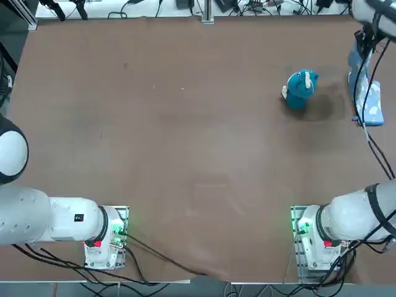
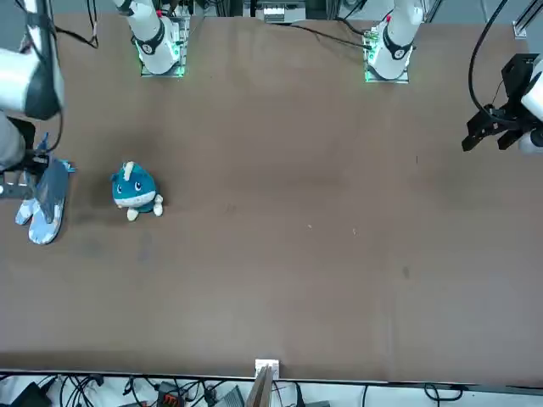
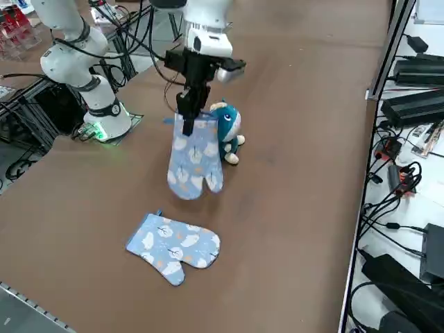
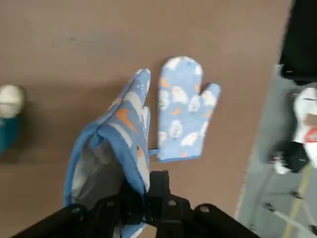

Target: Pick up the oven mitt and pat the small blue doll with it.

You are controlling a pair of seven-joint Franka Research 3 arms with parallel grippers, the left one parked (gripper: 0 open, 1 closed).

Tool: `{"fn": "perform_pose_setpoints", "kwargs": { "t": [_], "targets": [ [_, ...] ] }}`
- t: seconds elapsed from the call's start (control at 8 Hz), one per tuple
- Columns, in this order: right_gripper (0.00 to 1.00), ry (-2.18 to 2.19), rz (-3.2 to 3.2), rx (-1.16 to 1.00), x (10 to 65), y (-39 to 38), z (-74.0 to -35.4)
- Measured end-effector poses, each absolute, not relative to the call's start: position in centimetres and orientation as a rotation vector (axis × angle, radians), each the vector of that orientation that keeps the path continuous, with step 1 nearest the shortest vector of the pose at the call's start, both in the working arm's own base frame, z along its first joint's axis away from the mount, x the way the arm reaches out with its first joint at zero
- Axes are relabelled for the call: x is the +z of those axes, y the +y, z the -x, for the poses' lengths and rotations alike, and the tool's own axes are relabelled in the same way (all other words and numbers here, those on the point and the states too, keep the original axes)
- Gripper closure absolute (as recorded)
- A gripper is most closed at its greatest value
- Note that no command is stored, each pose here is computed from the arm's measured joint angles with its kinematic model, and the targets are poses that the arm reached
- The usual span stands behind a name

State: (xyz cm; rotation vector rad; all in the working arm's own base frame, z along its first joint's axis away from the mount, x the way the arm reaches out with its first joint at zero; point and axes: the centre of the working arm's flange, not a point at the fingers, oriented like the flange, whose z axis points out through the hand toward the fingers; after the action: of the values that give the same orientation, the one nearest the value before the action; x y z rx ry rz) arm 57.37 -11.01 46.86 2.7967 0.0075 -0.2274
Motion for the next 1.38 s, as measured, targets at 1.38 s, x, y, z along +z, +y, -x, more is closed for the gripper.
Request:
{"fn": "perform_pose_setpoints", "kwargs": {
  "t": [1.38],
  "targets": [
    [0.96,-0.347,-3.06,-0.08,46.2,-4.4,-62.3]
  ]
}}
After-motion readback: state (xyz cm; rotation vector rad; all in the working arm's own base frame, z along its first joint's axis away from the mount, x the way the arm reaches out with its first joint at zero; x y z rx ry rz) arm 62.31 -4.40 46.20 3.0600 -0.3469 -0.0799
